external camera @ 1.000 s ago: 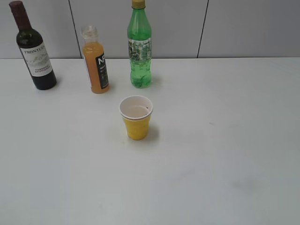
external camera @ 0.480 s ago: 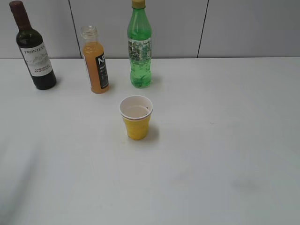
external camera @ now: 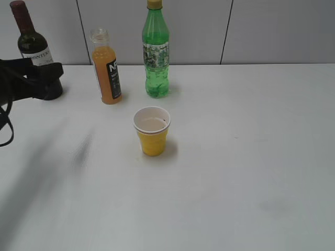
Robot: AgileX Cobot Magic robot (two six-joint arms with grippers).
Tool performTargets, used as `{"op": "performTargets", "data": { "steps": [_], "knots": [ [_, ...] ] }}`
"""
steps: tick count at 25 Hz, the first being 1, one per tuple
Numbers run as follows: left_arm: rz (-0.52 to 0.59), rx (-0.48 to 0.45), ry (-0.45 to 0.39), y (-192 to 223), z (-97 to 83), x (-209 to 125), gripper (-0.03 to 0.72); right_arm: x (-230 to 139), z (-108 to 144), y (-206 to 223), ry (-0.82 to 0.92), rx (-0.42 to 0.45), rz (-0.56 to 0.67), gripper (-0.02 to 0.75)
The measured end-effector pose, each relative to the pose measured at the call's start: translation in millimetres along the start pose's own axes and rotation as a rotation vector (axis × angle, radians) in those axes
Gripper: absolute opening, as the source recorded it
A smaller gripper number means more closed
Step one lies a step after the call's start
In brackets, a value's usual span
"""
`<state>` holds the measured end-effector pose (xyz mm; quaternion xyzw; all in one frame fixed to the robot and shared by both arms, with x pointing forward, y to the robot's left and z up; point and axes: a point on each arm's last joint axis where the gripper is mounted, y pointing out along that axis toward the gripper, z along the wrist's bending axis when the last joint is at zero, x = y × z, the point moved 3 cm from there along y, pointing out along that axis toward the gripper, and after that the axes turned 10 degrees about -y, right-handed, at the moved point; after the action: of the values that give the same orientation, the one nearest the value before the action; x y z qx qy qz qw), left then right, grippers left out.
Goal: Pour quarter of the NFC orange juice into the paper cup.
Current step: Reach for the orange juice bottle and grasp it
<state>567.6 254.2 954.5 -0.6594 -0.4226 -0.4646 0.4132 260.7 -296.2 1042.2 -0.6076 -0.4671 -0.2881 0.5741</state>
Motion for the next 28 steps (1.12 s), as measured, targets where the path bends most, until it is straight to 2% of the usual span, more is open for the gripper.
{"op": "performTargets", "data": {
  "steps": [3,8,15,28],
  "knots": [
    [0.012,-0.057,0.015,22.9,1.3,-11.9,0.592,-0.1,0.0,0.0,0.001,0.000,0.001,0.590],
    [0.019,-0.136,0.042,53.5,3.2,-28.8,0.655,-0.2,-0.6,0.0,-0.001,-0.005,0.002,0.590],
    [0.017,-0.171,0.067,90.5,11.4,-40.6,0.663,-0.3,-0.8,0.0,0.000,-0.007,0.002,0.590],
    [0.027,-0.228,0.089,140.1,3.7,-67.9,0.663,-0.3,-0.8,0.0,0.002,-0.007,0.002,0.590]
  ]
}}
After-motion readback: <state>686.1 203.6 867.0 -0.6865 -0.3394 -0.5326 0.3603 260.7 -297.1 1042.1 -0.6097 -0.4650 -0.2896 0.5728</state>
